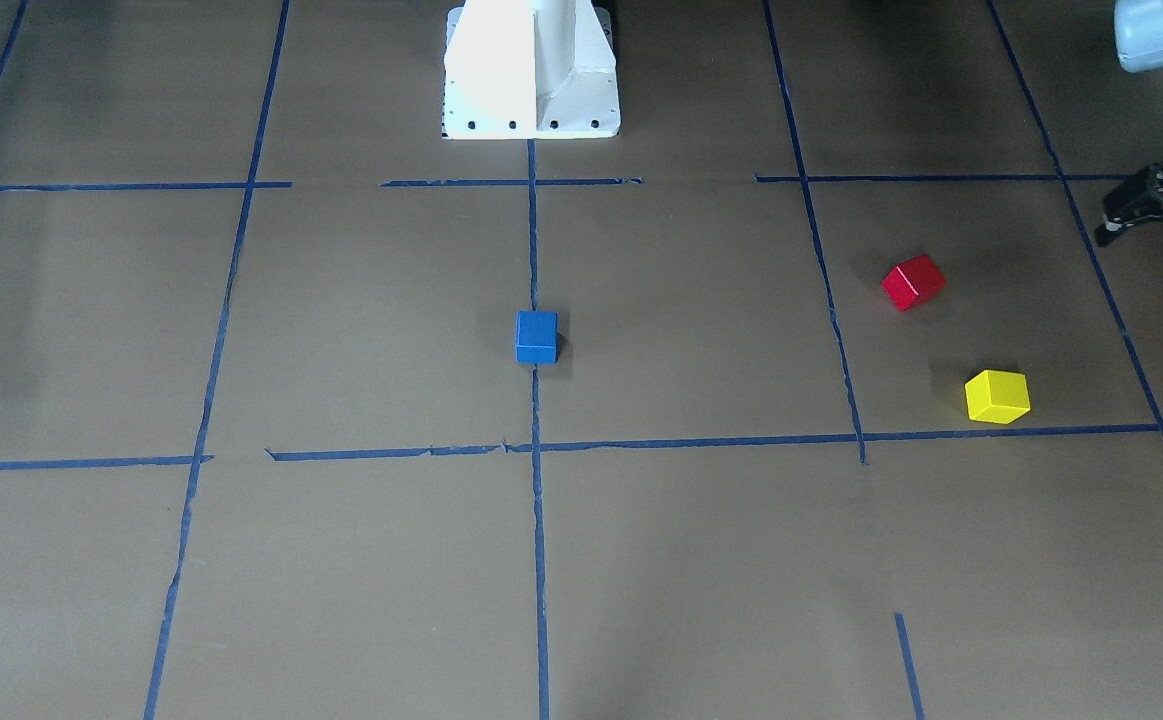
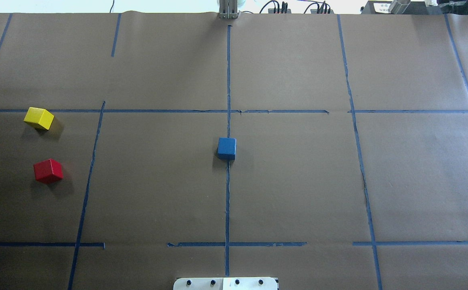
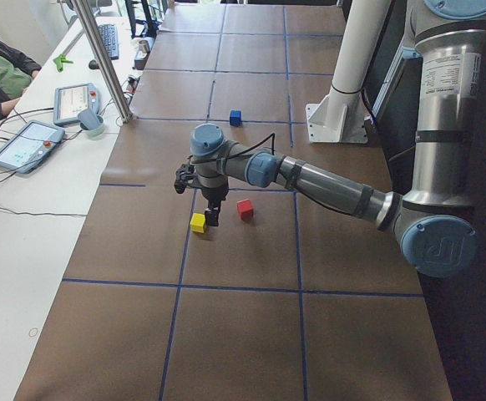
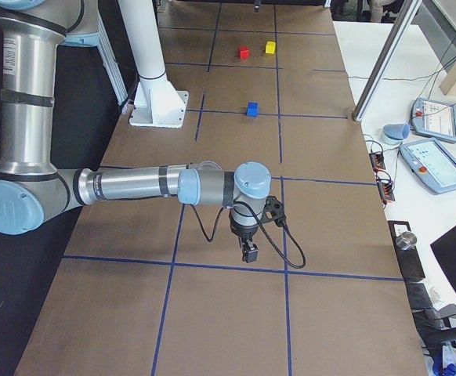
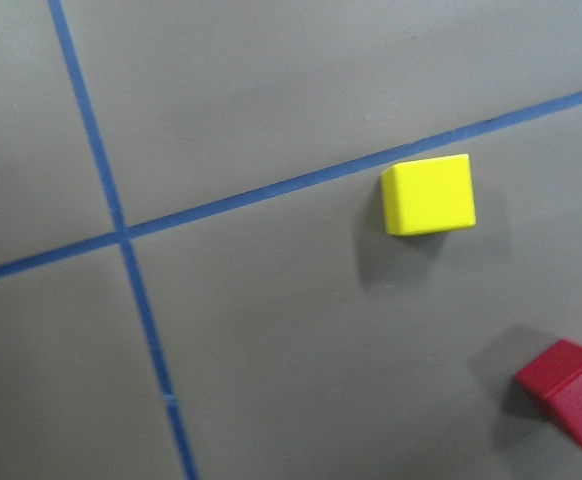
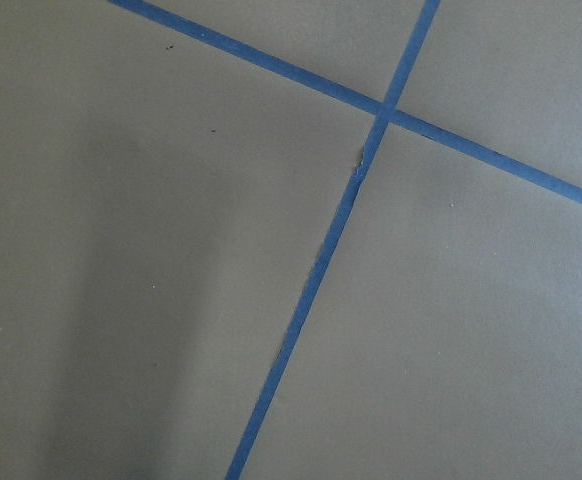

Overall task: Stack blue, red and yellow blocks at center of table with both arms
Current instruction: 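Lower the left gripper onto the red cube and grasp it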

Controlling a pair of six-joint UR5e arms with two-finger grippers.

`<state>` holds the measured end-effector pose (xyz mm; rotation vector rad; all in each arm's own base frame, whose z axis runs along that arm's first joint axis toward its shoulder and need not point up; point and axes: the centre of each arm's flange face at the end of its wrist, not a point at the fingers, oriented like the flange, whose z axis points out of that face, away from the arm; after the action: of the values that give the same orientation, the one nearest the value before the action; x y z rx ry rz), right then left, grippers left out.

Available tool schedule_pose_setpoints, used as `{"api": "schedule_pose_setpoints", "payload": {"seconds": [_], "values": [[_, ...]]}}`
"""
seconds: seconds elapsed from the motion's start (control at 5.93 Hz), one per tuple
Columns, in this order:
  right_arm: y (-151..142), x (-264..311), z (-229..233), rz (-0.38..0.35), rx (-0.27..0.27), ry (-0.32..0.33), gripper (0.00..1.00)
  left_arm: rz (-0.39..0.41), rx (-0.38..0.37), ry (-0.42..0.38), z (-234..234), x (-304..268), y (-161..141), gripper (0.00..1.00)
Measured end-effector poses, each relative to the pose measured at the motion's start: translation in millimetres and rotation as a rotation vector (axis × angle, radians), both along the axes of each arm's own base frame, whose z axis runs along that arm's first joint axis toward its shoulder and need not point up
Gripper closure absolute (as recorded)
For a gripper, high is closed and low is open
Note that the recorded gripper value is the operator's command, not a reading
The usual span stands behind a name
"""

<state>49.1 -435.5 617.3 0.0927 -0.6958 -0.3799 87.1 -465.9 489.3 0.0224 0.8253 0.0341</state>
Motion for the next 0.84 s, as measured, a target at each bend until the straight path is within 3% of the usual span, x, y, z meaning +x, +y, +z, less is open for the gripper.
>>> {"api": "schedule_pose_setpoints", "payload": {"seconds": [0.34, 0.51, 0.84], "values": [[1.3, 0.2, 2.6, 0.001, -0.006, -0.006, 0.00, -0.199, -0.154, 0.025, -8.3, 58.1, 38.7, 0.00], [1.2, 0.1, 2.5, 0.001, -0.006, -0.008, 0.00, -0.295, -0.205, -0.004, -8.1, 107.2, 56.9, 0.00], [0.8, -0.1, 2.4, 0.001, -0.006, -0.010, 0.00, -0.380, -0.247, -0.032, -13.0, 173.8, 78.1, 0.00]]}}
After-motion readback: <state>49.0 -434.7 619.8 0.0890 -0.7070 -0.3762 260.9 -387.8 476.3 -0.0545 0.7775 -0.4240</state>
